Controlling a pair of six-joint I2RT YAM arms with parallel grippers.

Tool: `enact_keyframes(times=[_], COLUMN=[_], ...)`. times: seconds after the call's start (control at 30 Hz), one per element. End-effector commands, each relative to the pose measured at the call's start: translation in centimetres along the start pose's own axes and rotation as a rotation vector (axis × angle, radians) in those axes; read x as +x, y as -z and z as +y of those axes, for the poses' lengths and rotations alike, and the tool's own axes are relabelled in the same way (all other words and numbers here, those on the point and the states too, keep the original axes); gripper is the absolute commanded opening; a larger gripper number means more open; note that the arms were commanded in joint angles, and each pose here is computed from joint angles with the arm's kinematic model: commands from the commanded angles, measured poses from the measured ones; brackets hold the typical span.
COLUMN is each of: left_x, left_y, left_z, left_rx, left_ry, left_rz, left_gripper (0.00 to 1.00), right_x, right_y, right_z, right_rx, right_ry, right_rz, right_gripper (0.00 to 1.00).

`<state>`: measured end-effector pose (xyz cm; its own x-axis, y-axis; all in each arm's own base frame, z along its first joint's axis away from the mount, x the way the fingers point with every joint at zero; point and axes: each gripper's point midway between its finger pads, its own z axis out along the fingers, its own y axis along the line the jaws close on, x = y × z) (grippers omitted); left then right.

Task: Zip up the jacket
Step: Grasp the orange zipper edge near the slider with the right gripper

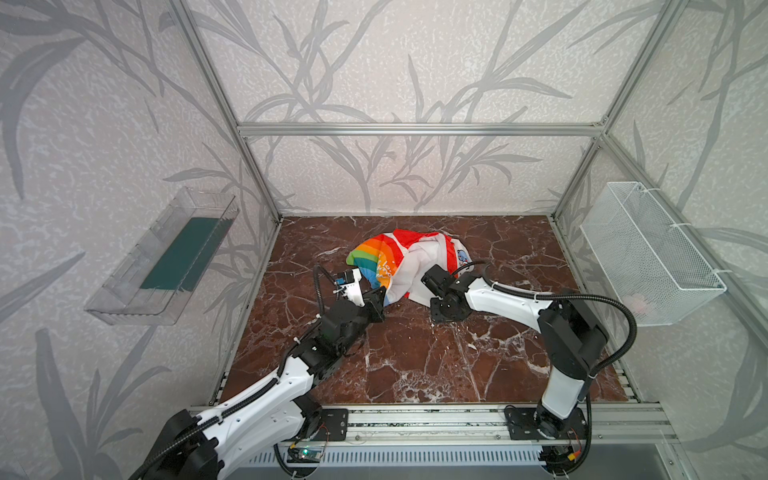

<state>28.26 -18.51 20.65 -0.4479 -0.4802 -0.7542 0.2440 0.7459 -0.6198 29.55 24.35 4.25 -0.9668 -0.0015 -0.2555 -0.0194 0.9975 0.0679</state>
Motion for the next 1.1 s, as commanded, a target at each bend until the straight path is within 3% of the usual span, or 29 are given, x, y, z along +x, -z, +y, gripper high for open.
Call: enact_keyframes(times=[0.0, 0.5, 0.57, 0.67, 0.8, 0.93, 1.07], left_x=[-0.4, -0.6, -0.7, -0.9, -1.3, -1.8, -3.2], left_y=[0.4, 0.6, 0.7, 0.7, 0.7, 0.7, 0.7], left_z=[0.2, 0.4, 0.4, 0.3, 0.0, -0.6, -2.3], left_rx=[-0.010, -0.021, -0.023, -0.021, -0.018, -0.003, 0.065], left_ry=[-0.003, -0.005, -0.007, -0.009, -0.013, -0.018, -0.017], left_rz=[-0.020, -0.028, -0.030, -0.037, -0.045, -0.053, -0.097], left_gripper=[0.00, 0.00, 0.00, 0.00, 0.00, 0.00, 0.00], right_x=[-1.6, -1.3, -1.0, -1.3, -2.4, -4.1, -6.4], right_y=[-0.5, -4.1, -4.5, -3.9, -2.8, -0.5, 3.9], right_z=[0.8, 1.8, 1.9, 2.2, 2.9, 3.5, 5.2], right_rx=[-0.026, -0.011, -0.016, -0.057, -0.157, -0.234, -0.432], right_ry=[-0.016, 0.030, 0.032, 0.038, 0.054, 0.093, 0.173], right_rz=[-0.025, 0.074, 0.084, 0.050, -0.003, -0.067, -0.266], right_gripper=[0.42, 0.42, 0.36, 0.16, 0.01, 0.00, 0.00])
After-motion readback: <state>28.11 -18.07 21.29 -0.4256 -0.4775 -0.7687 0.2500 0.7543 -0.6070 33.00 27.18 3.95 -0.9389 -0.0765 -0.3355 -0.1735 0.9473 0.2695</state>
